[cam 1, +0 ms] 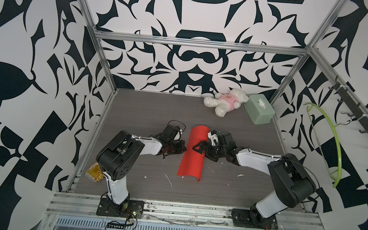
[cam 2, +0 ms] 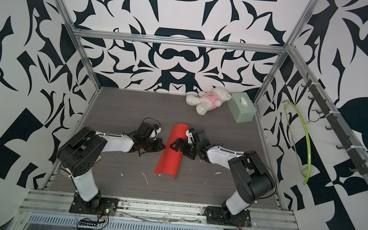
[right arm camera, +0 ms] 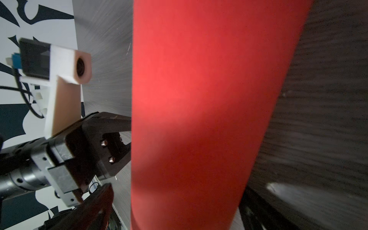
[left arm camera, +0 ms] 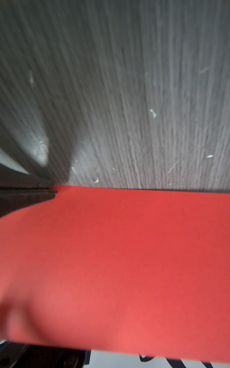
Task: Fold the rectangular paper in half along the long edge
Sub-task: Pick up the paper from the center of the board.
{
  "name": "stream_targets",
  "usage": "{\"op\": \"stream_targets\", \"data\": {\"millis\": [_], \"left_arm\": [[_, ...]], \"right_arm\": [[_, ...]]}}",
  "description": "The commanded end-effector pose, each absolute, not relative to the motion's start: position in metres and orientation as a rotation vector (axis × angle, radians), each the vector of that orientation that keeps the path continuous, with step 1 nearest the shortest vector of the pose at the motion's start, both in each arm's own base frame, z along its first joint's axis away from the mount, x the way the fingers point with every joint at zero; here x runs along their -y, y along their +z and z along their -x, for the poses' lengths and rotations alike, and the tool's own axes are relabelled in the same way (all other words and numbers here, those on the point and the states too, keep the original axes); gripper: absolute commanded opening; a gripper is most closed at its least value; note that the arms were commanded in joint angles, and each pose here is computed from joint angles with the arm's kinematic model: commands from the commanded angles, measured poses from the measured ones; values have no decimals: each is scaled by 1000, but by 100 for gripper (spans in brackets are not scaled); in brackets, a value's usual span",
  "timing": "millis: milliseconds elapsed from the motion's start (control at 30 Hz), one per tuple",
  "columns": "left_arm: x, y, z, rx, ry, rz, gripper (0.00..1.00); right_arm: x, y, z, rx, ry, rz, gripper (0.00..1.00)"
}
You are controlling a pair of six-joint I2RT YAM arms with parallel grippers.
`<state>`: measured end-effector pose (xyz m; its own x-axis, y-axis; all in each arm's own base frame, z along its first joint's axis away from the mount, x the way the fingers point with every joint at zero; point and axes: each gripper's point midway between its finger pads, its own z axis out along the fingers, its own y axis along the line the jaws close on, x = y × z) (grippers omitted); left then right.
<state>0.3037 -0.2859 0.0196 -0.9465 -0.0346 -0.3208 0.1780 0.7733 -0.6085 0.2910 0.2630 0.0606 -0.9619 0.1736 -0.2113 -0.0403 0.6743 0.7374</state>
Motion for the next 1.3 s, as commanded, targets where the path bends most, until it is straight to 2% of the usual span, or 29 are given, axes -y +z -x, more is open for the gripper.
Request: {"op": "stream_targets", "data": {"millis": [0,367,1267], "left_arm": [[245,-45,-259,-2941,-682,-17,0],[256,-45,-259,-2939,-696,19,0],[281,-40,-261,-2914,-790,-2,0]], "right_arm": [[-260,59,-294,-2618,1130,-102,99],[-247,46,-299,-2634,1008,-174,99],[-253,15,-298,-2711,1019,-198,99]]}}
